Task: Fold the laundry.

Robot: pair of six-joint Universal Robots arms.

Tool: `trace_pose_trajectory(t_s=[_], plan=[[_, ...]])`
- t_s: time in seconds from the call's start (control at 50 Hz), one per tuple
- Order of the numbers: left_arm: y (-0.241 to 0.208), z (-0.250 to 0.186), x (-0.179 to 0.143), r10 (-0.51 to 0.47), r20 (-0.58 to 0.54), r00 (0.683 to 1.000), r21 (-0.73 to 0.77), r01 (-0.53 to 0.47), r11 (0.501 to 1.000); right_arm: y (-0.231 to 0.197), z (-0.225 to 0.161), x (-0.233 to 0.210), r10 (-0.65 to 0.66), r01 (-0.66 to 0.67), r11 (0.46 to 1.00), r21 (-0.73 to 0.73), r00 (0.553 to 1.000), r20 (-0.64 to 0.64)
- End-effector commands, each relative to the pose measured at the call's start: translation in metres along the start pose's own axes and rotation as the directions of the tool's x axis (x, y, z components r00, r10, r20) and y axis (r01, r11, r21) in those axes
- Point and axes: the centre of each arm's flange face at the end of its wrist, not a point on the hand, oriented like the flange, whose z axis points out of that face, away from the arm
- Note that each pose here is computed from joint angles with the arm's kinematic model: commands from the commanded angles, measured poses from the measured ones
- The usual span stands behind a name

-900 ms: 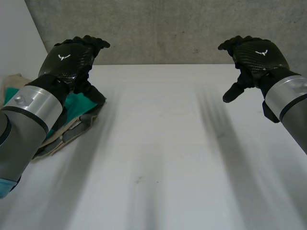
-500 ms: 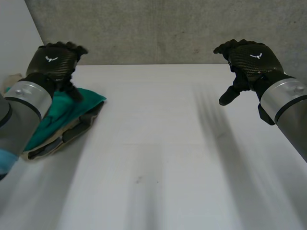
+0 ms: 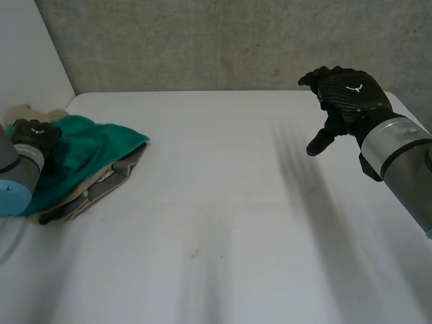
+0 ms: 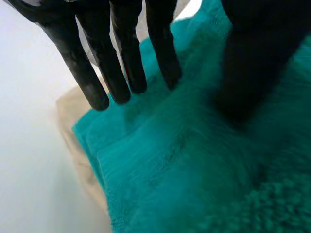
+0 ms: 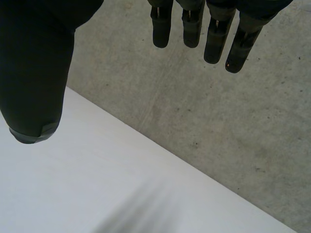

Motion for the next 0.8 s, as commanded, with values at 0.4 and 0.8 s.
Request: trace_pose_trajectory(t_s=[0.4,0.8], plan=[[-0.194,-0.211,0.077,-0.32,-0.406,0.856,0.406,0.483,0.776,-0.036,0.008,0.05,-0.014,0.027,0.995,0.093,0.991,-0.134],[-0.166,-0.252,0.136,-0.174,-0.592,0.787,0.279,0.403,0.872,-0.027,0.005,0.043,-0.033,0.035,0.999,0.017,0.994,-0.1]])
